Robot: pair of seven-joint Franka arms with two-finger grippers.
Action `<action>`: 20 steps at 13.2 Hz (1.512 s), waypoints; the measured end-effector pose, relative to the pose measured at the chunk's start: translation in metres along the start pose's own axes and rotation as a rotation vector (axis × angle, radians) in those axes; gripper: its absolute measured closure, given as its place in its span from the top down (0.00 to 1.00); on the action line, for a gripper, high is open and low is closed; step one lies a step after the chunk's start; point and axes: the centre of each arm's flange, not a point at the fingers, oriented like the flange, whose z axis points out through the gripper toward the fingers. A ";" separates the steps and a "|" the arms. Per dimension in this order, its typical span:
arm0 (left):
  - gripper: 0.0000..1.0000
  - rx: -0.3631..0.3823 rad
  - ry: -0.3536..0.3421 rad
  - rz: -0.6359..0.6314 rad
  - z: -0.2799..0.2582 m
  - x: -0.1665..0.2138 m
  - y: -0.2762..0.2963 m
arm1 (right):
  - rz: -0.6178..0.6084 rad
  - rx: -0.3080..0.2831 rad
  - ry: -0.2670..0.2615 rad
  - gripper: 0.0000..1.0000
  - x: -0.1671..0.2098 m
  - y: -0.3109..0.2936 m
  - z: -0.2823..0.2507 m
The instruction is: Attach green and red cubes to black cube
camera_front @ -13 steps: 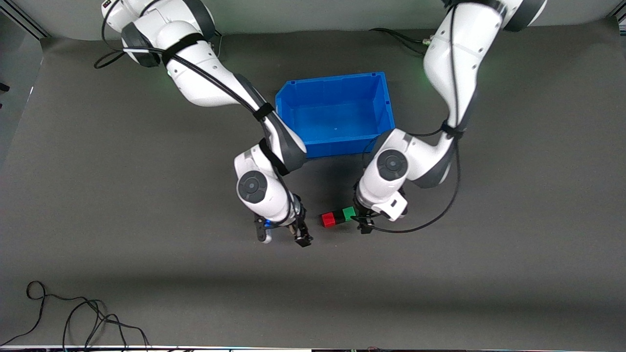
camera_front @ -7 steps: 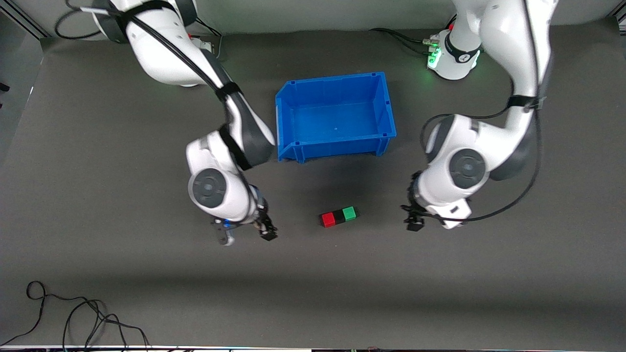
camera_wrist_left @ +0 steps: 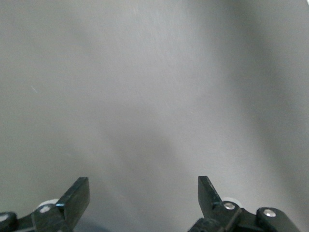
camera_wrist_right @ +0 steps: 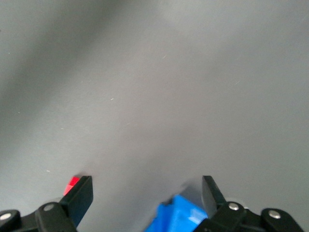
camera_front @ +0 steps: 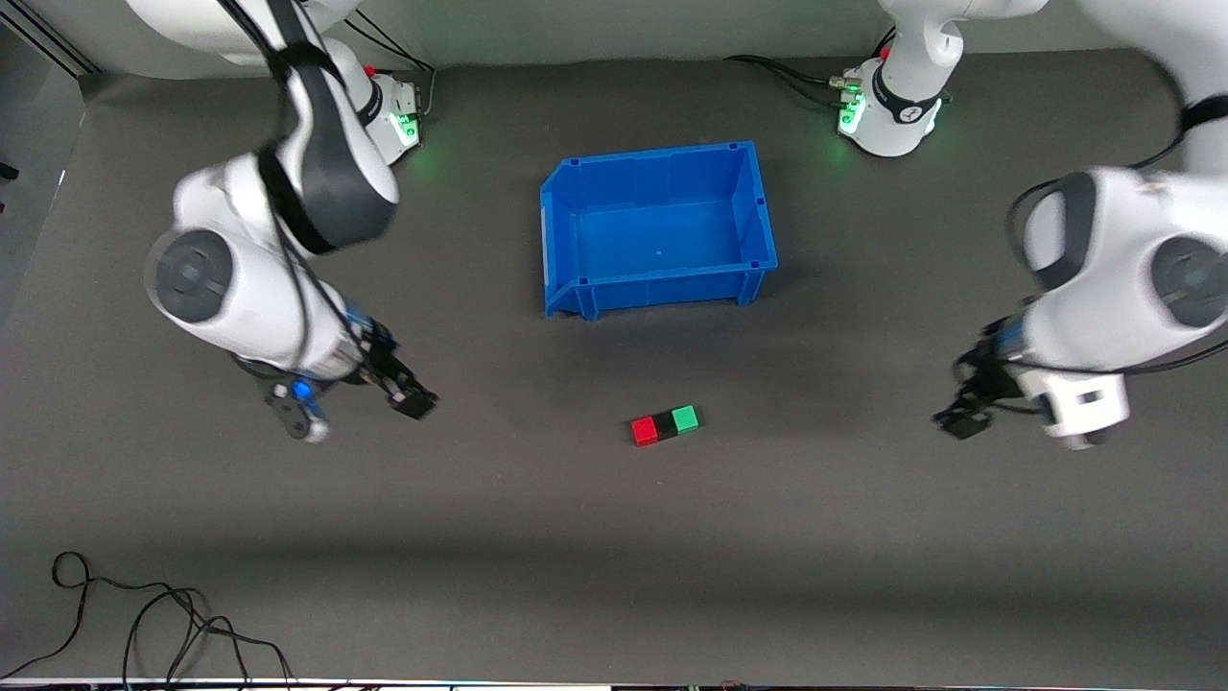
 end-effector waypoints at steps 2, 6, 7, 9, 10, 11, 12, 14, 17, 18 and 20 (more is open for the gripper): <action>1.00 0.020 -0.007 0.122 -0.030 0.017 -0.031 | -0.088 -0.012 0.035 1.00 0.011 0.030 -0.038; 1.00 0.038 -0.006 0.409 -0.068 0.017 -0.052 | -0.273 0.017 0.017 1.00 0.063 0.100 -0.096; 1.00 0.045 -0.014 0.493 -0.080 0.014 -0.055 | -0.312 0.018 0.026 1.00 0.076 0.117 -0.106; 1.00 0.038 -0.008 0.693 -0.106 0.011 -0.057 | -0.398 0.012 0.051 1.00 0.090 0.142 -0.124; 1.00 0.027 0.007 0.787 -0.119 0.010 -0.057 | -0.441 0.013 0.061 1.00 0.093 0.149 -0.130; 1.00 0.018 0.023 0.868 -0.130 0.009 -0.058 | -0.484 0.014 0.070 1.00 0.097 0.157 -0.135; 1.00 0.018 0.025 0.933 -0.140 0.007 -0.062 | -0.526 0.016 0.077 1.00 0.104 0.165 -0.139; 0.97 0.030 0.004 1.015 -0.162 0.002 -0.072 | -0.597 0.014 0.088 1.00 0.117 0.180 -0.145; 0.93 0.028 0.010 1.048 -0.173 0.002 -0.077 | -0.667 -0.012 0.107 1.00 0.122 0.187 -0.147; 0.93 0.028 0.010 1.049 -0.173 0.002 -0.078 | -0.698 -0.017 0.109 1.00 0.122 0.186 -0.147; 1.00 0.029 0.009 1.047 -0.173 0.003 -0.078 | -0.754 -0.020 0.110 1.00 0.121 0.186 -0.147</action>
